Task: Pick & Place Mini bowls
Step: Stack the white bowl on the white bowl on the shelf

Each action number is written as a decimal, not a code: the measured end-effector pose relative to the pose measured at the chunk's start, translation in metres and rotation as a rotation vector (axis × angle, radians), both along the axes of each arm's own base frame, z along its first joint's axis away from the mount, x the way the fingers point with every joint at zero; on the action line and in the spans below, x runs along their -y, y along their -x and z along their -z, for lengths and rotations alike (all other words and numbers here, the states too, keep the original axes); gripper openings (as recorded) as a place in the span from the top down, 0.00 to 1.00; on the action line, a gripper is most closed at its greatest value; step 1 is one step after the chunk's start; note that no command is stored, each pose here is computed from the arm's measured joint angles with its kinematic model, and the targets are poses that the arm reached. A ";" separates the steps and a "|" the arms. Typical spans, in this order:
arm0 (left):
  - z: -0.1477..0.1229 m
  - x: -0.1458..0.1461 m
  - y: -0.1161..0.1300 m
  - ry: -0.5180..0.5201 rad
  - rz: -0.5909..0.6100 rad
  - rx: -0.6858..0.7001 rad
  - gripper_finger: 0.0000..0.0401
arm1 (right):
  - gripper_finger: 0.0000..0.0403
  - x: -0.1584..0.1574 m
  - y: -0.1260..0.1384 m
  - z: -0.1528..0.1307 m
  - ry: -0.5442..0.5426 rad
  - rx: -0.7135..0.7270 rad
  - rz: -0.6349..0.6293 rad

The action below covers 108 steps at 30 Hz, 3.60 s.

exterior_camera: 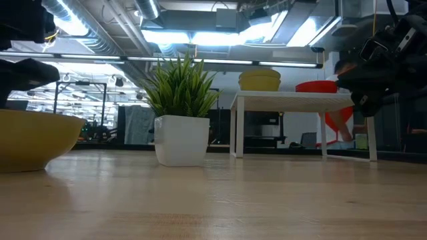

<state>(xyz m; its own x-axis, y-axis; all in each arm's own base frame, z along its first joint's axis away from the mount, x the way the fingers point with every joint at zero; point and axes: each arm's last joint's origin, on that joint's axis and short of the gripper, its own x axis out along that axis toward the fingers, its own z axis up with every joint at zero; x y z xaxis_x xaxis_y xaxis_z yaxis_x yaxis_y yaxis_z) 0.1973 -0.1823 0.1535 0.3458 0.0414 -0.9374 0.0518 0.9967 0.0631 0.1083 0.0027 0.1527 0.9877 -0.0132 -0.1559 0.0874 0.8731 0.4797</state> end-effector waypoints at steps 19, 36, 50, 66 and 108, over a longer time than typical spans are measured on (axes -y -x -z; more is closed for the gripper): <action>-0.030 0.014 -0.015 0.063 -0.014 0.107 0.98 | 0.86 0.000 0.000 0.000 0.000 0.000 0.000; -0.089 0.034 -0.037 0.078 0.153 0.248 0.98 | 0.86 0.000 0.000 0.000 0.000 0.000 0.000; -0.166 0.033 -0.065 0.057 0.263 0.481 0.98 | 0.86 0.000 0.000 0.000 0.000 0.000 0.000; -0.226 -0.031 -0.111 -0.053 0.279 0.632 0.98 | 0.86 0.000 0.000 0.000 0.000 0.000 0.000; -0.271 -0.284 -0.139 -0.441 0.209 0.830 0.98 | 0.86 0.000 0.000 0.000 0.000 0.000 0.000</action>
<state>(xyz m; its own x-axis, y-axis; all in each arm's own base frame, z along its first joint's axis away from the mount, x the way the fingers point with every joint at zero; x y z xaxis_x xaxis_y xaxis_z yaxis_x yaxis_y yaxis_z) 0.3360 0.1016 0.4247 0.9324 0.1936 -0.3052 -0.0041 0.8501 0.5267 0.1083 0.0027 0.1527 0.9877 -0.0131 -0.1558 0.0872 0.8731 0.4797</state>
